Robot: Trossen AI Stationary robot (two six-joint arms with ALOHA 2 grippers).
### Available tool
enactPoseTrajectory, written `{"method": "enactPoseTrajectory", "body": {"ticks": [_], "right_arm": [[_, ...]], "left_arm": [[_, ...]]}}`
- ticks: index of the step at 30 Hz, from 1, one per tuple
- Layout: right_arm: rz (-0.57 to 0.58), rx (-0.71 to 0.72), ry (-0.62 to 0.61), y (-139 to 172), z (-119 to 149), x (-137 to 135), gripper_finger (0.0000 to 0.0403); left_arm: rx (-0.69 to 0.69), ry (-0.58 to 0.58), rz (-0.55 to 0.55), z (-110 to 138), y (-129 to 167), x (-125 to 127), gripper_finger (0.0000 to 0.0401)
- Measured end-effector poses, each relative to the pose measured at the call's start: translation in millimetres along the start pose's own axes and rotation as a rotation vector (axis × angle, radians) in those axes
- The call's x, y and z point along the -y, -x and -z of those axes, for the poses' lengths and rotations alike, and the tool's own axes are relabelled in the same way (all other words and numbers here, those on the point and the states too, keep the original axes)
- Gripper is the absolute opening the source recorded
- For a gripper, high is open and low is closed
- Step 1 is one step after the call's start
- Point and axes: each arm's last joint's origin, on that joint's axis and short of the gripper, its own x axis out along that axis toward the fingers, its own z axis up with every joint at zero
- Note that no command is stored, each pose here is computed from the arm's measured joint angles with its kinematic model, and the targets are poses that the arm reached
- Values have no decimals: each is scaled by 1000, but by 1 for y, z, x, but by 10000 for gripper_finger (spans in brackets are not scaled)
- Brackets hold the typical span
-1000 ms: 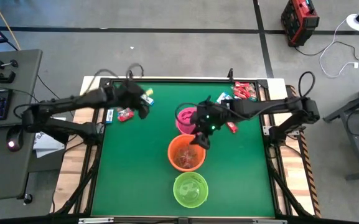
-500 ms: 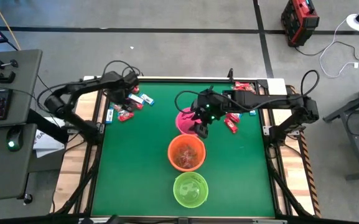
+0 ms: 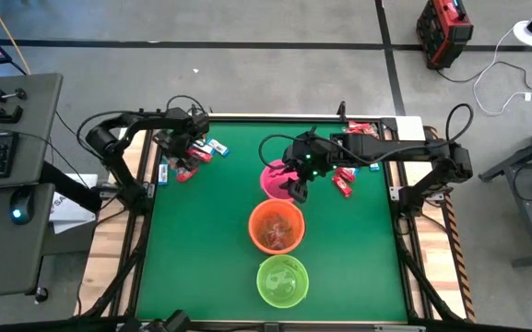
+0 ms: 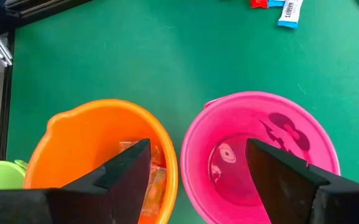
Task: Sort candy by brand, put in halloween buckets
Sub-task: Put the orange gummy into the orange bucket
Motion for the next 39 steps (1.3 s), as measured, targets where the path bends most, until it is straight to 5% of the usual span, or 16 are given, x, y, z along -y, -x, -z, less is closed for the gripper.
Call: {"method": "enactPoseTrajectory", "body": {"ticks": [5,11,16,20,26,33,39], "right_arm": [[1,-4,14,0,0,0,256],[7,-26,52,0,3,1,256],[27,-123,88,8,13,5,256],[63,-199,67,20,21,13,256],[216,-234,36,37,26,29,256],[269,-207,-30,46,24,47,256],[280,-203,-39,48,23,56,256]], "left_arm": [[11,-67,9,1,3,3,161],[133,-66,84,13,27,3,14],[299,-39,154,42,62,-1,6],[512,-73,387,75,96,5,3],[819,-323,770,122,144,41,0],[1065,-635,997,145,180,115,0],[1168,-801,1098,140,184,176,0]]}}
